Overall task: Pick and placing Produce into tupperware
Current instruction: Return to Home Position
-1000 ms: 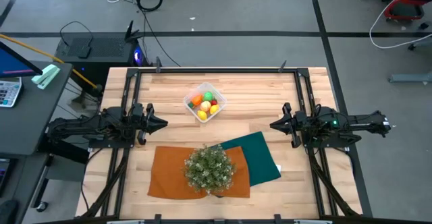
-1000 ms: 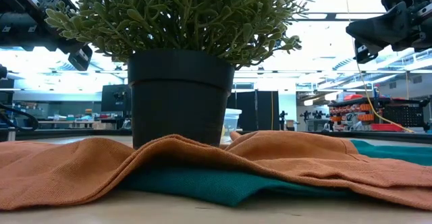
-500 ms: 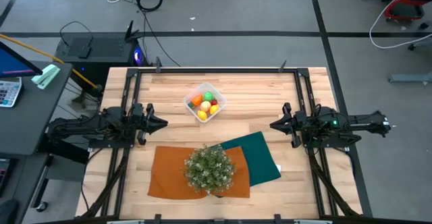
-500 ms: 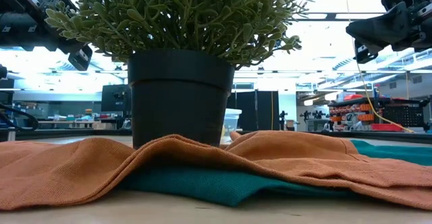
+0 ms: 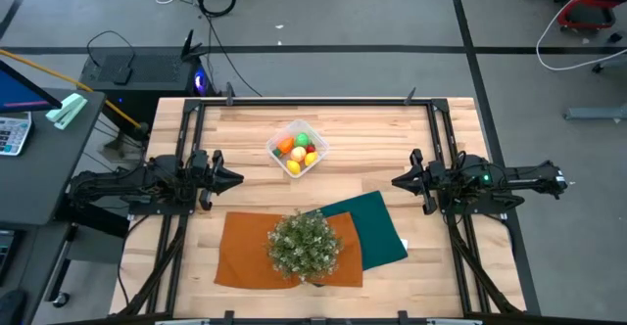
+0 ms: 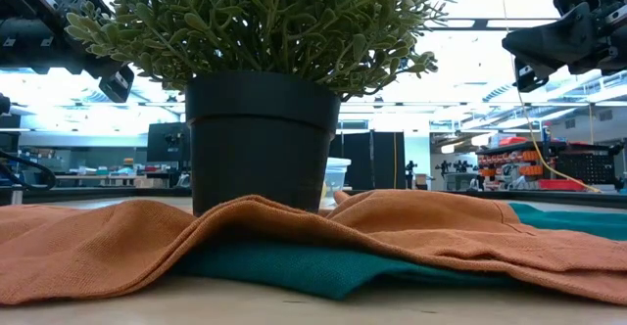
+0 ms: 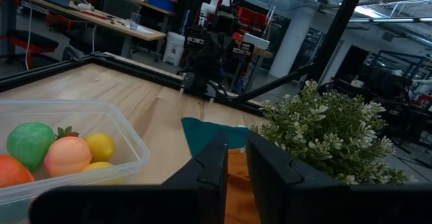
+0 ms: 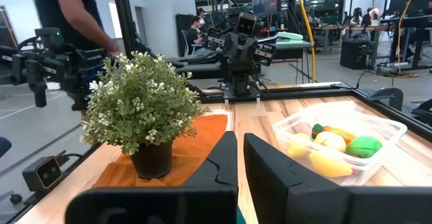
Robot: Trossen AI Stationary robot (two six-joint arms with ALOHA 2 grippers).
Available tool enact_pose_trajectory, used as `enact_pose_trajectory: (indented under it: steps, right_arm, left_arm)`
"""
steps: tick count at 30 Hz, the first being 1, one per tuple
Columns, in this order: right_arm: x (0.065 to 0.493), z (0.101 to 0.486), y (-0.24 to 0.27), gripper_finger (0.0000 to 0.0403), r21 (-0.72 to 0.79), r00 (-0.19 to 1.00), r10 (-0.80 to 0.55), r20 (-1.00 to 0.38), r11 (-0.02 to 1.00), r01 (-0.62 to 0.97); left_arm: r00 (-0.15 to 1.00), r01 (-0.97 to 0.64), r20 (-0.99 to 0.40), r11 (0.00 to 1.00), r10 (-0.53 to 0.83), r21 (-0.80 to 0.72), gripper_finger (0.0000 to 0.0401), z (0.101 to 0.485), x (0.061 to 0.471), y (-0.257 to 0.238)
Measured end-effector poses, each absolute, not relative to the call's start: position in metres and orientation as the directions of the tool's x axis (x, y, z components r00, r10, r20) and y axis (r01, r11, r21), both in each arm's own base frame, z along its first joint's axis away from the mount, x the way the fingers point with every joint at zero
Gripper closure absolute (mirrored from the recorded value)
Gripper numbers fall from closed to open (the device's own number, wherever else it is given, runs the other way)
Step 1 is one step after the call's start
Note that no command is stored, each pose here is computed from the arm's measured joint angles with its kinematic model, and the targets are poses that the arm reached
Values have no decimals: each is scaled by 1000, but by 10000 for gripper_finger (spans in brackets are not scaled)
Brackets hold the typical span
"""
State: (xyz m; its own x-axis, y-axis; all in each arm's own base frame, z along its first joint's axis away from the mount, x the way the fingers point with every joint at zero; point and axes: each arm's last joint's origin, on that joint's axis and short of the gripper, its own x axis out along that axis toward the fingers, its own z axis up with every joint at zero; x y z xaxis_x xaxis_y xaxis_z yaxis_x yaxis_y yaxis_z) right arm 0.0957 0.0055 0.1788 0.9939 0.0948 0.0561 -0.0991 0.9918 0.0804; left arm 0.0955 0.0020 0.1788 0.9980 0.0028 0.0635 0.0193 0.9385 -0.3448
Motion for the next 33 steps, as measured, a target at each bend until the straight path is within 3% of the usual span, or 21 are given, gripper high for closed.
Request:
enact_pose_trajectory:
  steps: [33]
  right_arm:
    - [96,179,6,403,80,994,95,56,992,-99]
  left_arm:
    - [998,20,63,938,2,-345,344,179,96,2]
